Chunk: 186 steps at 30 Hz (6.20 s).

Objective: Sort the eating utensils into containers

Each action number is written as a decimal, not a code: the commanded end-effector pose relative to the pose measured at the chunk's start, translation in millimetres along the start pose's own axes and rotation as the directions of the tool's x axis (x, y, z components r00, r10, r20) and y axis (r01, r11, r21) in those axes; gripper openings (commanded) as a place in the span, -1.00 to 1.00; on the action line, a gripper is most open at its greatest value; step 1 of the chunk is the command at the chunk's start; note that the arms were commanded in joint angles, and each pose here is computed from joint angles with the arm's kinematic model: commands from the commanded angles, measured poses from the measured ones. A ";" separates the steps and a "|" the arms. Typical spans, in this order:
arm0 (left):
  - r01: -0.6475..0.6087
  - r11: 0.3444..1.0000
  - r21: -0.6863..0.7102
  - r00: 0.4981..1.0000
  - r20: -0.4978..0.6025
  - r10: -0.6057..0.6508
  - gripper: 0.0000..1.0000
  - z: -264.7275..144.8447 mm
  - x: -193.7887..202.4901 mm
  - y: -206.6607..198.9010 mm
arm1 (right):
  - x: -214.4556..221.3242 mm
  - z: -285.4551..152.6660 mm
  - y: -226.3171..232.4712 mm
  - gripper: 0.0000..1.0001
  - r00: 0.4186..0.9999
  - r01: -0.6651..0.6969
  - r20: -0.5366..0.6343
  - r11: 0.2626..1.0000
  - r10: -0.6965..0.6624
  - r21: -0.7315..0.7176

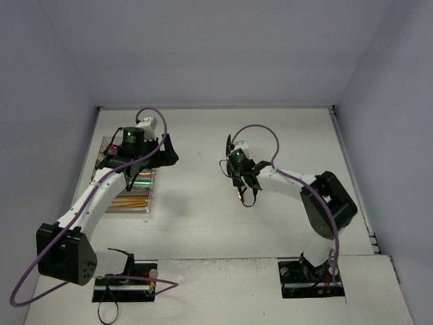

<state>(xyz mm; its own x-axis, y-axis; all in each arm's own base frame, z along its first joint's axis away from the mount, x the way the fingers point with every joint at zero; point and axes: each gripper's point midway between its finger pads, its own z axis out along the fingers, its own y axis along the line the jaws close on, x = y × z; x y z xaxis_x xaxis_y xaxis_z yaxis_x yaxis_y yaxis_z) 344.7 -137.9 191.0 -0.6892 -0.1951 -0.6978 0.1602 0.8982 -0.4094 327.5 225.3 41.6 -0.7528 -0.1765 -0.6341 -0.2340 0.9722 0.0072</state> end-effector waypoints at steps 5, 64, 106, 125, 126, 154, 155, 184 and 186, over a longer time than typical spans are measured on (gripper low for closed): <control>0.048 0.915 0.402 0.992 0.088 -0.090 0.58 1.6 -29.1 -103.4 | -71.9 -94.0 73.2 -1.00 0.927 0.240 0.355 0.918 -0.120 -0.316; 0.515 0.838 0.177 0.791 0.278 -0.545 -1.00 4.4 -72.9 43.4 | -90.2 -112.5 36.4 0.49 0.881 0.041 0.461 0.953 0.107 -0.299; 0.798 0.591 -0.117 0.573 0.453 -0.683 0.26 5.9 -56.7 207.3 | -63.4 -93.5 9.6 0.51 0.909 -0.042 0.392 0.966 0.144 -0.256; 0.128 0.925 -0.357 0.962 0.271 -0.029 0.36 -51.1 -67.5 90.2 | -92.4 18.4 -19.7 0.51 0.940 -0.246 0.261 0.966 0.218 0.079; 0.084 0.931 -0.356 0.966 0.259 0.012 0.36 -51.9 -62.5 81.3 | -93.7 24.5 -19.7 0.49 0.939 -0.256 0.258 0.963 0.227 0.085; -0.099 0.942 -0.320 0.962 0.212 0.173 0.53 -65.7 -21.8 54.5 | -81.9 109.7 -17.9 -0.30 0.947 -0.298 0.174 0.943 0.271 0.150; -0.099 0.943 -0.317 0.963 0.210 0.171 0.53 -64.8 -21.2 54.2 | -80.4 111.1 -17.5 -0.33 0.949 -0.292 0.170 0.944 0.267 0.151; 0.083 0.933 0.349 0.990 0.080 -0.118 0.53 -33.7 -24.3 -80.3 | -85.2 -63.9 110.5 -1.00 0.917 0.285 0.385 0.849 -0.106 -0.444; 0.092 0.926 0.366 0.991 0.060 -0.122 0.53 -27.2 -19.7 -88.5 | -85.1 -79.8 121.0 -1.00 0.908 0.299 0.408 0.827 -0.093 -0.477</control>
<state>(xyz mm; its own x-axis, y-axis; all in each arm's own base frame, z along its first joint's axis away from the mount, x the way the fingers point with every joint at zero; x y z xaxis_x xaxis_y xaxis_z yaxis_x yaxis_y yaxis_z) 317.9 -166.1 213.8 -0.6876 -0.2796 -0.6700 0.2307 0.7909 -0.5668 324.9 315.6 87.7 -0.5645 -0.2667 -0.7812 -0.5958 0.7867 0.1620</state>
